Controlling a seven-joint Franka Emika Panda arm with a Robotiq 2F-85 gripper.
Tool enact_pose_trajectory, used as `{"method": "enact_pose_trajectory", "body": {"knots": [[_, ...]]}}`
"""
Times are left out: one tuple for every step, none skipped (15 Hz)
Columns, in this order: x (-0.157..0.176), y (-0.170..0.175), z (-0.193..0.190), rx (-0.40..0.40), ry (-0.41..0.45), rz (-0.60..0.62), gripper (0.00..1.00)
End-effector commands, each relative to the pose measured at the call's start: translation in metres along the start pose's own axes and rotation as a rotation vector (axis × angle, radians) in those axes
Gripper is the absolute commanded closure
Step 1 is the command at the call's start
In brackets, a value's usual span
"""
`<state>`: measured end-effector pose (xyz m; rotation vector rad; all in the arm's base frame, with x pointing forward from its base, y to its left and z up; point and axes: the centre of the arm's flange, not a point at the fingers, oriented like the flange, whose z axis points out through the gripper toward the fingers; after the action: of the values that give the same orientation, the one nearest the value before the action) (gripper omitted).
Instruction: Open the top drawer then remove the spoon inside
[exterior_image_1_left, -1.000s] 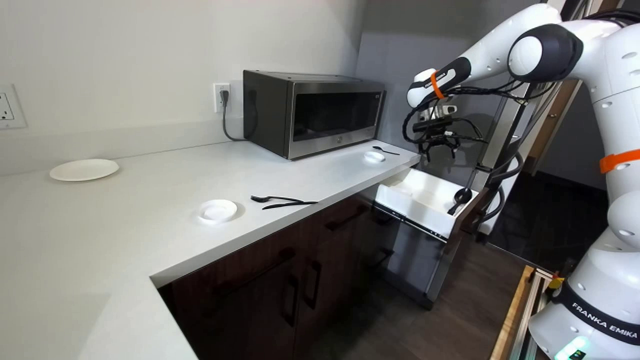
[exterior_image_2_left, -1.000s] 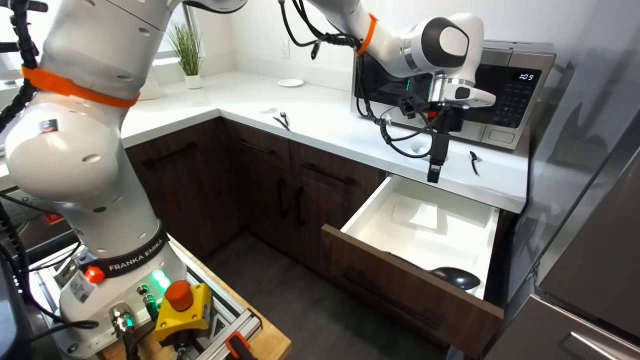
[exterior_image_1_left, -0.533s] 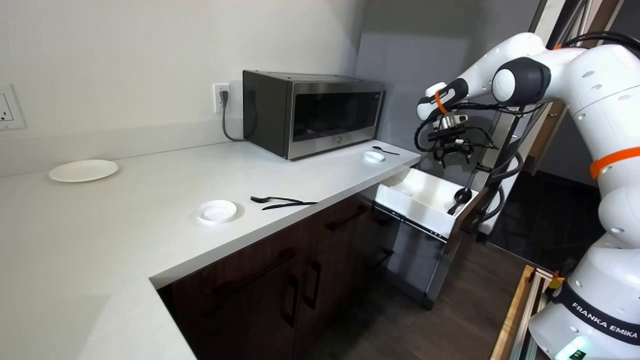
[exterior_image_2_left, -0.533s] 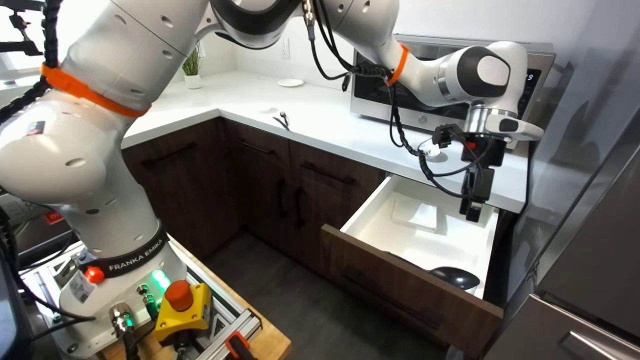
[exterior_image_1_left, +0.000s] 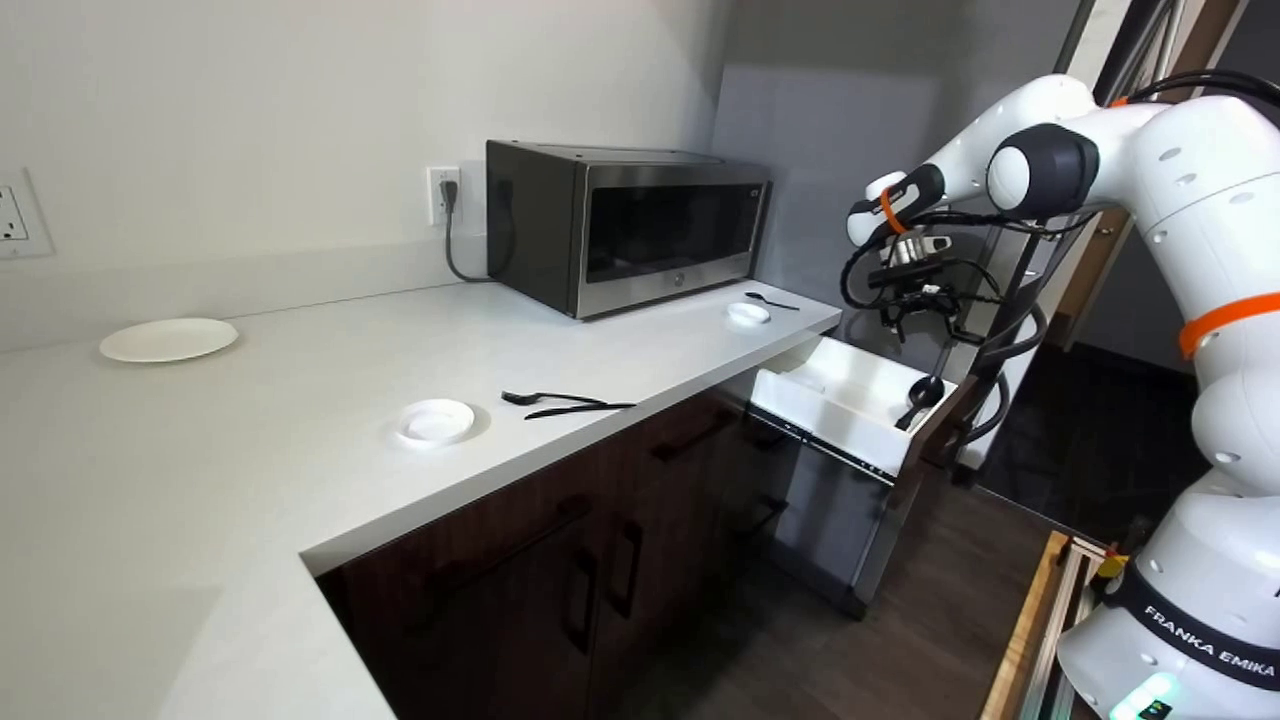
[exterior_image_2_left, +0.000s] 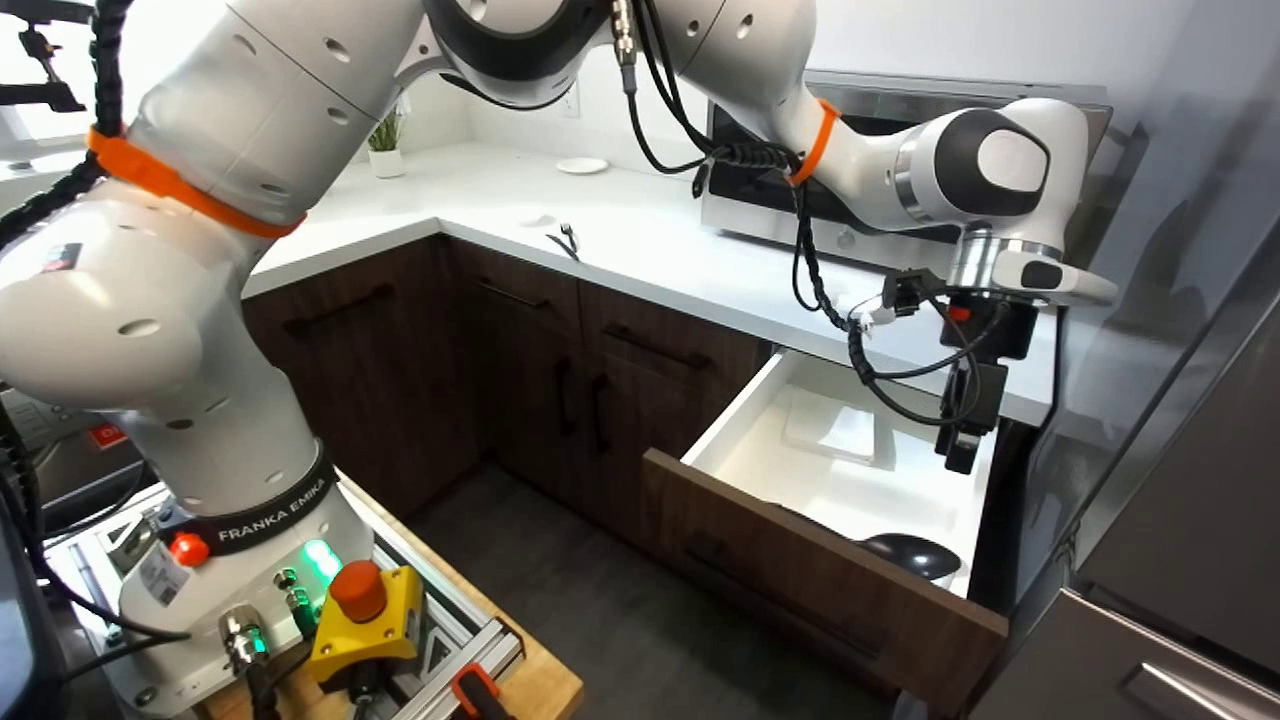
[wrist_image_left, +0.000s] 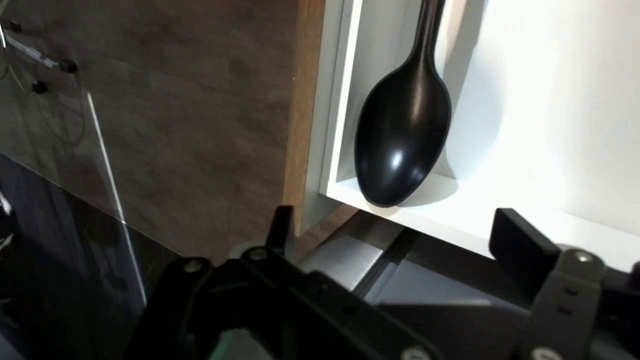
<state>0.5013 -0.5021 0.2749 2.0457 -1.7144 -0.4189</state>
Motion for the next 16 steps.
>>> {"method": "enact_pose_trajectory", "body": {"knots": [[-0.014, 0.04, 0.041, 0.065, -0.099, 0.072, 0.0], [-0.017, 0.044, 0.051, 0.081, -0.117, 0.078, 0.0], [-0.021, 0.047, 0.059, 0.098, -0.122, 0.071, 0.0], [-0.026, 0.05, 0.062, 0.114, -0.121, 0.076, 0.0], [-0.032, 0.051, 0.067, 0.143, -0.114, 0.082, 0.0], [-0.037, 0.052, 0.072, 0.164, -0.093, 0.083, 0.0], [-0.041, 0.049, 0.078, 0.166, -0.091, 0.08, 0.0], [-0.046, 0.047, 0.081, 0.178, -0.078, 0.079, 0.0], [-0.051, 0.044, 0.086, 0.185, -0.07, 0.074, 0.0], [-0.056, 0.042, 0.089, 0.193, -0.064, 0.072, 0.0], [-0.059, 0.04, 0.091, 0.198, -0.051, 0.07, 0.0], [-0.062, 0.037, 0.094, 0.203, -0.042, 0.065, 0.0], [-0.065, 0.033, 0.093, 0.21, -0.03, 0.067, 0.0], [-0.067, 0.03, 0.091, 0.215, -0.021, 0.057, 0.0], [-0.071, 0.029, 0.087, 0.227, -0.009, 0.053, 0.0], [-0.073, 0.025, 0.085, 0.231, 0.002, 0.048, 0.0]]}}
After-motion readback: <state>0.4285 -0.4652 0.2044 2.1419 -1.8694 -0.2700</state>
